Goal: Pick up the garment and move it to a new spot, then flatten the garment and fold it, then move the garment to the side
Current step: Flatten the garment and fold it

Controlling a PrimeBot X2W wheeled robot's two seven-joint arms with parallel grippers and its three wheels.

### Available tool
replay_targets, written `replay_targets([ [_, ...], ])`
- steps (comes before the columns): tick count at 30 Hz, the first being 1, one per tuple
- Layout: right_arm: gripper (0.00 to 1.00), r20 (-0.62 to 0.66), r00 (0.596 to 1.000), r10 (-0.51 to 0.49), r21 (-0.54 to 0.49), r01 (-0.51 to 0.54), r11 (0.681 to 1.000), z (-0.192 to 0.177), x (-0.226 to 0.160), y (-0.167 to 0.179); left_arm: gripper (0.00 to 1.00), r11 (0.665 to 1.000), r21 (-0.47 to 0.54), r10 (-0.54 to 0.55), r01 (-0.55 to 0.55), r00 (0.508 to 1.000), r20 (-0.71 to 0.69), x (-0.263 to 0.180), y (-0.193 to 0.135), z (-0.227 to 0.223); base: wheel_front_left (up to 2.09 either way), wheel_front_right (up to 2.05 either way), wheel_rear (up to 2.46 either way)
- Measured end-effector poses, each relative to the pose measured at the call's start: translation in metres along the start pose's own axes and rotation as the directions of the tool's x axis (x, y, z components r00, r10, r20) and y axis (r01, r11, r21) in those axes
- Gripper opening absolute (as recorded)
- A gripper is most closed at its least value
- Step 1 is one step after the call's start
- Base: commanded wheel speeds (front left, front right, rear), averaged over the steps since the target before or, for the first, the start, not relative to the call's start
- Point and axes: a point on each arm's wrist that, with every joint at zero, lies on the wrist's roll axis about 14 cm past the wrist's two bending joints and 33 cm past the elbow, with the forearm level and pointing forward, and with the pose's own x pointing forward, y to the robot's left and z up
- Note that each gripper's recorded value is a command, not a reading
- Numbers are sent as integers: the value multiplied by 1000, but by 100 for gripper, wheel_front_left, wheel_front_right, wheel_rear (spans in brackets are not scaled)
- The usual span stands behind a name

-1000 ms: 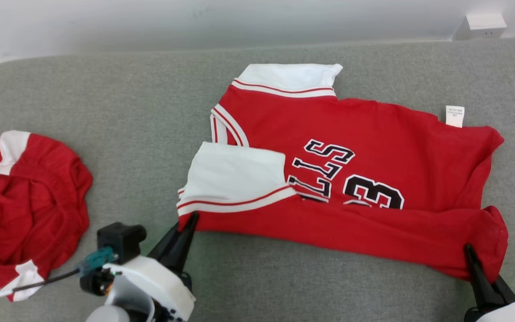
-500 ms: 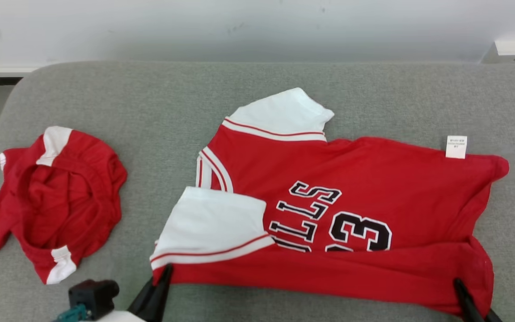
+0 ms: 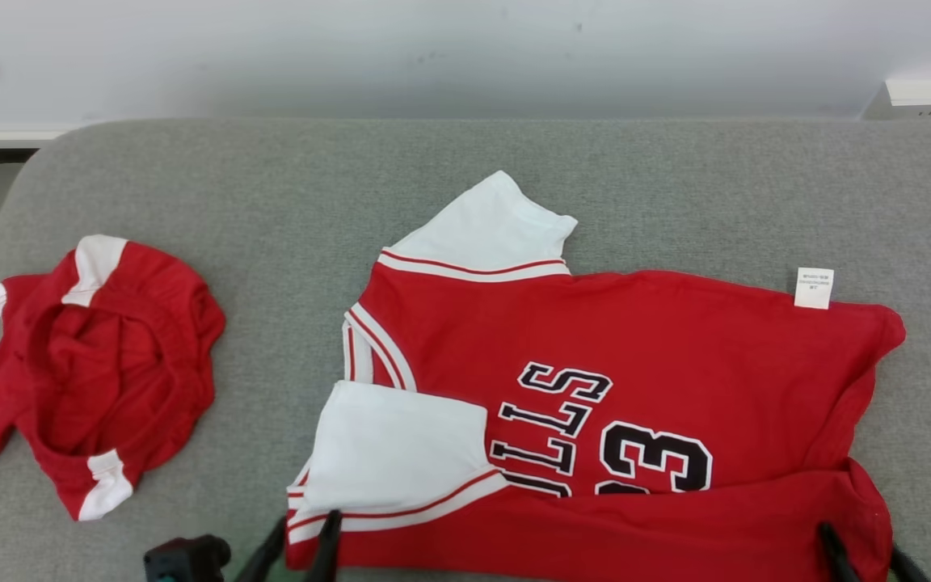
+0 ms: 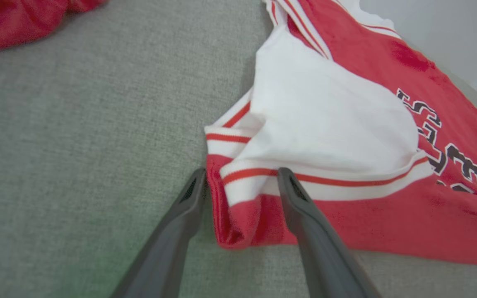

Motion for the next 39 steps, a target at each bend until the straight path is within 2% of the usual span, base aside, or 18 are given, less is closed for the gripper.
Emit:
replay_targets([
  [3,100,93,996,-4,-14,5,1000,23,0,-2,100,999,30,14,-17,996,93,5,-1,20,0,0,0],
  [6,100,231,973,-13,-50,25,998,61,-4,-5,100,996,73,24,-42,972,232,6,0,53,0,0,0],
  [11,100,431,902,3,-120,55,991,125,-16,2,100,983,165,-8,-79,880,474,0,-14,117,0,0,0],
  [15,100,522,852,36,-153,52,987,159,-25,16,100,971,220,-51,-95,816,576,-8,-25,151,0,0,0],
  [18,100,534,844,46,-161,48,986,165,-28,21,100,966,243,-69,-92,811,581,-8,-30,154,0,0,0],
  [26,100,518,854,56,-155,29,988,162,-24,28,100,962,259,-79,-82,827,557,-3,-35,151,0,0,0],
  [29,100,508,859,58,-150,22,988,160,-18,28,100,951,301,-116,-68,825,553,5,-42,157,0,0,0],
  [35,100,503,860,80,-157,0,988,165,3,30,100,919,392,-276,48,788,551,48,-90,195,0,0,0],
  [39,100,495,865,79,-150,-5,989,163,20,28,100,889,436,-362,141,799,479,96,-127,204,0,0,0],
])
